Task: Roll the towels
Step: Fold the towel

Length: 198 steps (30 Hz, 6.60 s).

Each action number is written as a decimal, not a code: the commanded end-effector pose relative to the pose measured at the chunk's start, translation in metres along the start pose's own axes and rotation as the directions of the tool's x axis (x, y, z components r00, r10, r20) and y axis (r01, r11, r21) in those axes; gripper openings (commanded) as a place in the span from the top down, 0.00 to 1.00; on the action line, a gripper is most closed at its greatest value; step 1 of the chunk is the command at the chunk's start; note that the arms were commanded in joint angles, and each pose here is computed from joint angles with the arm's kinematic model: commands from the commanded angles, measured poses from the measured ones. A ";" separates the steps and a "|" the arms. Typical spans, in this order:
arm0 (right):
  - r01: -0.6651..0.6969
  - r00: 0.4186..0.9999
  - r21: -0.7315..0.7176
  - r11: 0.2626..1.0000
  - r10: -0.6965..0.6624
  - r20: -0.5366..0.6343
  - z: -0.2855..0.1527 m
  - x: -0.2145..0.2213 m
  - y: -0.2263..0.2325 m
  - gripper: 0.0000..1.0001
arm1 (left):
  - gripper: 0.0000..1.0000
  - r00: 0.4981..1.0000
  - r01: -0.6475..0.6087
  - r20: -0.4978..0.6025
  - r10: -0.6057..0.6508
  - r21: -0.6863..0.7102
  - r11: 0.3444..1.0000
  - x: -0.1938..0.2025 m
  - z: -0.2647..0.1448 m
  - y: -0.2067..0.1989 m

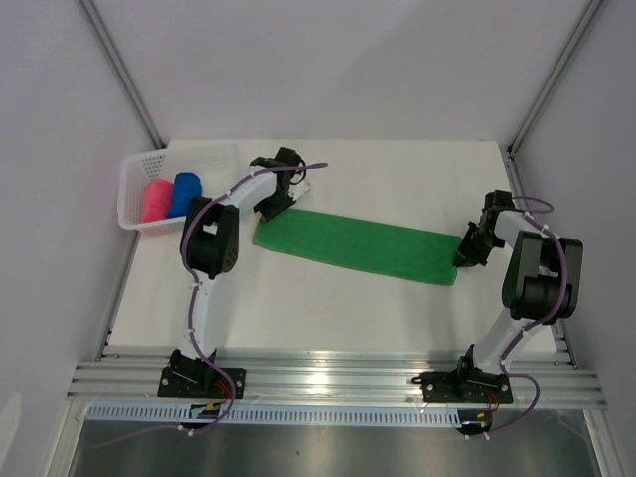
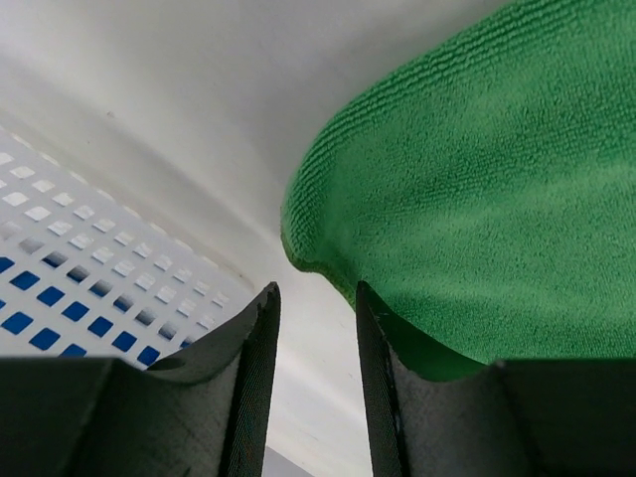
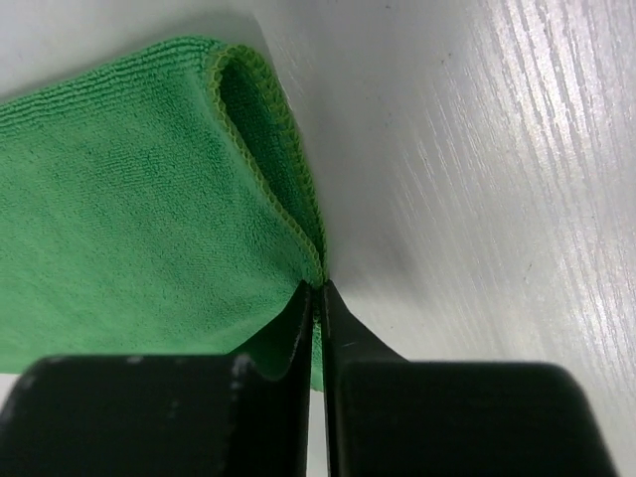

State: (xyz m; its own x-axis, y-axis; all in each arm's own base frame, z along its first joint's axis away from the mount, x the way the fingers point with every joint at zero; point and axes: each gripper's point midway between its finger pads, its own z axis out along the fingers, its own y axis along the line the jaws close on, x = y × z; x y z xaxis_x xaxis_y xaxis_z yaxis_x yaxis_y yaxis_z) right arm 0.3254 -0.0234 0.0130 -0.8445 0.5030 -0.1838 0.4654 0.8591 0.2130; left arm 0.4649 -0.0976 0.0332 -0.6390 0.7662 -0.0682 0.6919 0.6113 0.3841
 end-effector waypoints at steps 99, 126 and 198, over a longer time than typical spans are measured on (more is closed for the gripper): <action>0.404 0.913 -0.397 0.824 -0.336 0.230 -0.082 0.091 0.380 1.00 | 0.77 0.977 0.136 0.036 -0.210 0.653 0.745 0.006 -0.079 -0.127; -0.042 0.977 0.106 0.993 0.019 0.212 -0.076 0.000 -0.002 1.00 | 0.48 0.970 0.191 0.036 -0.241 0.497 0.846 0.005 -0.063 -0.079; -0.173 0.978 0.011 0.985 0.170 0.120 -0.077 0.031 -0.033 1.00 | 0.99 0.855 -0.443 0.363 0.371 0.137 0.886 -0.008 -0.081 -0.077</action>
State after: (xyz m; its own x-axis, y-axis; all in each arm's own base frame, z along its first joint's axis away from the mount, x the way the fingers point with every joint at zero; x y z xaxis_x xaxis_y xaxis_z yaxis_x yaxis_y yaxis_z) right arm 0.2518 -0.0404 0.0515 -0.7171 0.6673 -0.2013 0.6360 0.7446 0.2026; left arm 0.3750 -0.1570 0.0445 -0.1662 0.9731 -0.1596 0.9620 0.1956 0.1906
